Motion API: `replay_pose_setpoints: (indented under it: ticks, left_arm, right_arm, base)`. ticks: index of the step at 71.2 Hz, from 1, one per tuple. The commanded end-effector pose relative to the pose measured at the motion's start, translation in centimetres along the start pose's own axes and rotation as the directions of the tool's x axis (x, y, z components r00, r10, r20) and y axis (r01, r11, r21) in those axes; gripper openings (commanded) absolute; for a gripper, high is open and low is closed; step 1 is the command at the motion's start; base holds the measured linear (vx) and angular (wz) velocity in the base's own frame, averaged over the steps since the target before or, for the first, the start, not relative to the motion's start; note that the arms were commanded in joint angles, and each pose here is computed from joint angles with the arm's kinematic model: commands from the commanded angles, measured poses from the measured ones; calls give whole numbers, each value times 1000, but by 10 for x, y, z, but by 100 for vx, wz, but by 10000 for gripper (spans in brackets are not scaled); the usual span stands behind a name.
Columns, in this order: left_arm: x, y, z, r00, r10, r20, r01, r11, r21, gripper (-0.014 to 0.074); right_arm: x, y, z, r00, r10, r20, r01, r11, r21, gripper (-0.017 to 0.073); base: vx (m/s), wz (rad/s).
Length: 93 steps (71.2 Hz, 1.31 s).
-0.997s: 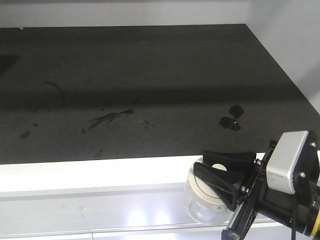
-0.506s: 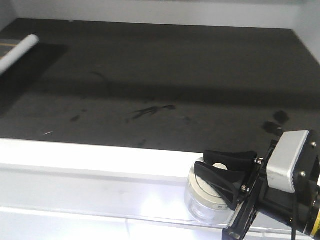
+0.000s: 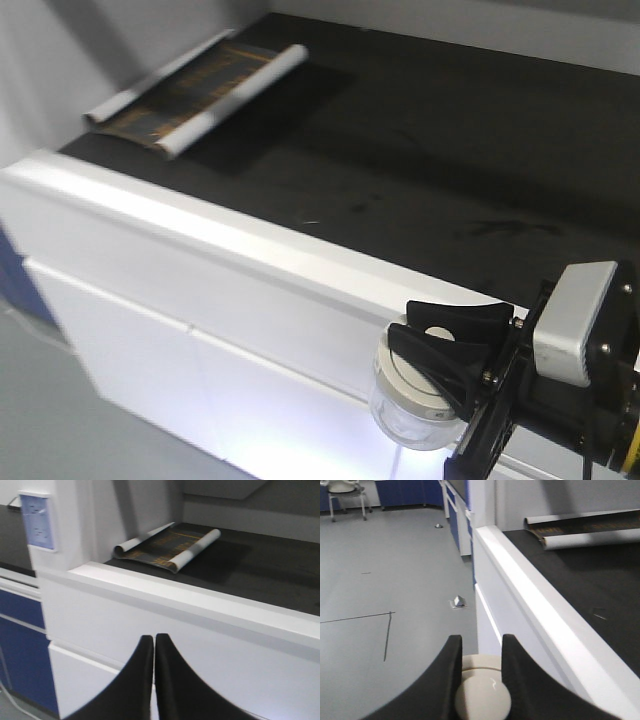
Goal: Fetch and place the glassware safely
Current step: 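Hold the jar in the right gripper while the base drives to another bench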
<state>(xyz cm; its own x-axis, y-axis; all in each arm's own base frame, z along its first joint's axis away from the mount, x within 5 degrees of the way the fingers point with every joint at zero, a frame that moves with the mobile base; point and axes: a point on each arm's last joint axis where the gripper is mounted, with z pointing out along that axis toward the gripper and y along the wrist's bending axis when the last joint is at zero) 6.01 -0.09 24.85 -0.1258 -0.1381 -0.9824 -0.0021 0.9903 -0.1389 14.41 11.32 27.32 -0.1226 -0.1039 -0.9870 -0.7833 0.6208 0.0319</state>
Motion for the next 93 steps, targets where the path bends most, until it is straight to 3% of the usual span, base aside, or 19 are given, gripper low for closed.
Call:
replay_pose_setpoints:
  ticks: [1, 65, 93]
  left_arm:
    - [-15, -2, -1, 996, -14, 88, 13, 1000, 15, -7]
    - [-15, -2, -1, 996, -13, 88, 12, 1000, 15, -7]
    - [-15, -2, -1, 996, -13, 88, 12, 1000, 15, -7]
  right_arm:
    - [-17, 3, -2, 996, 6, 88, -3, 999, -34, -1]
    - [-17, 3, -2, 996, 6, 86, -3, 999, -32, -1]
    - [-17, 3, -2, 996, 6, 85, -3, 1000, -31, -1]
  base:
    - [-2, 71]
    - [6, 90]
    - [26, 41]
